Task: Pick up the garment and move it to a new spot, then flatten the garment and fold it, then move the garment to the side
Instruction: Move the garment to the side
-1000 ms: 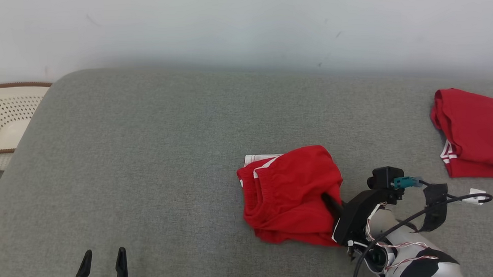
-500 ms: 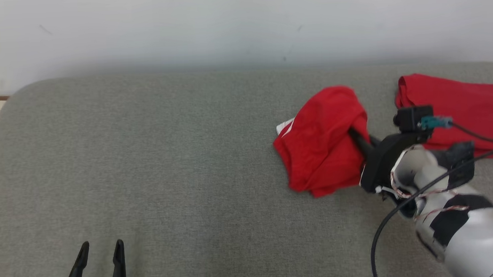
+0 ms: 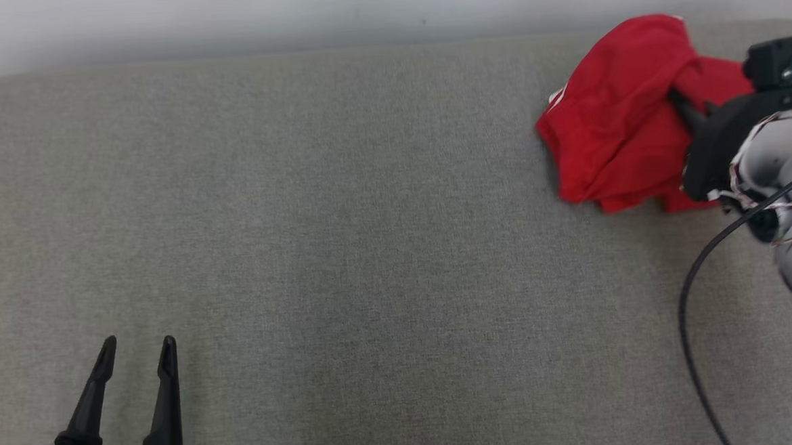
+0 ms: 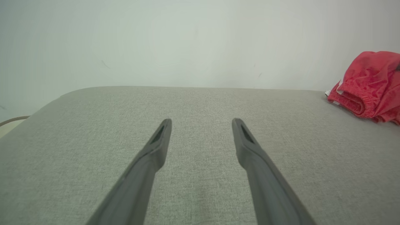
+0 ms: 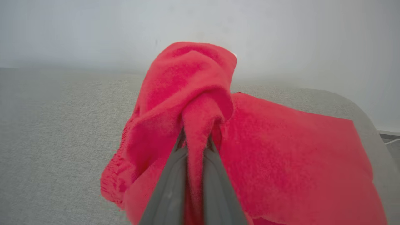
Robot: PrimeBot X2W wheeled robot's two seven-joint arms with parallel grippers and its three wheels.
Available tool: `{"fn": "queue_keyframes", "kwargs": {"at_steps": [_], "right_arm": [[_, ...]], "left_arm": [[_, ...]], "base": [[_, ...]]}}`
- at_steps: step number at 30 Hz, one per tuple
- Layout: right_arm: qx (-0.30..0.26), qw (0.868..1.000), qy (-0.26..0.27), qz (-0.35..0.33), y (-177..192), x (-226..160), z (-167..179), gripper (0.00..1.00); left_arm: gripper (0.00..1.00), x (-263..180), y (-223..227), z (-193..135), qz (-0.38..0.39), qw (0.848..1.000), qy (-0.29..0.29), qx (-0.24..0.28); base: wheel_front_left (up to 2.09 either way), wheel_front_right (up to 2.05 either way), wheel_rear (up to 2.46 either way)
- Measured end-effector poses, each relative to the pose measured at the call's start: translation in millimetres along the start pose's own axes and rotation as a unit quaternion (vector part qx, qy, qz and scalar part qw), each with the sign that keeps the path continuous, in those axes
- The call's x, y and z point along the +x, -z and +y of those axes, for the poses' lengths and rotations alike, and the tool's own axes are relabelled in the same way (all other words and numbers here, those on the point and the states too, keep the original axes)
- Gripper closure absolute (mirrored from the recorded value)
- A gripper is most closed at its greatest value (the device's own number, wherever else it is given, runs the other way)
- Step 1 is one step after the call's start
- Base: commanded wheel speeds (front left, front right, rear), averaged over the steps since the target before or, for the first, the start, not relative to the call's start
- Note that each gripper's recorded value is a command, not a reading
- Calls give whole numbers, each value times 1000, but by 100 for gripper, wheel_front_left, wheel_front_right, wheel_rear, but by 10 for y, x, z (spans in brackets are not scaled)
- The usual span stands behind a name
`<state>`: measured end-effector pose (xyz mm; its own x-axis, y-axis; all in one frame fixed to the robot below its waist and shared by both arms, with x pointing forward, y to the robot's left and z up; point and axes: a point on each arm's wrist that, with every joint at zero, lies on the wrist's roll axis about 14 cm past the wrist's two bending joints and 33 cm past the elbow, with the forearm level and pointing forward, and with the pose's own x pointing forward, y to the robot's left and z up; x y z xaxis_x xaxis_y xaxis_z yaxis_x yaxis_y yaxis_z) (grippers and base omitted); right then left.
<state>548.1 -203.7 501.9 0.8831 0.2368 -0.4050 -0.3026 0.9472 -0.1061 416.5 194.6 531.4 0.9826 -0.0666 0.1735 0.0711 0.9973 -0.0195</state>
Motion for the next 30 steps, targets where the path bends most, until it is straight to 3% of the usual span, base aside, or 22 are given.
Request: {"fn": "queue_keyframes", "kwargs": {"at_steps": [15,30], "right_arm": [[-6,995,89,45,107,-116,-933,100],[-20,989,125,79,247,-178,-1307,100]], "left_arm": [[0,309,74,-72,0,999,35,21],[0,447,169,-132,6,998,51,27]], "base": [[0,0,0],[0,0,0]]}}
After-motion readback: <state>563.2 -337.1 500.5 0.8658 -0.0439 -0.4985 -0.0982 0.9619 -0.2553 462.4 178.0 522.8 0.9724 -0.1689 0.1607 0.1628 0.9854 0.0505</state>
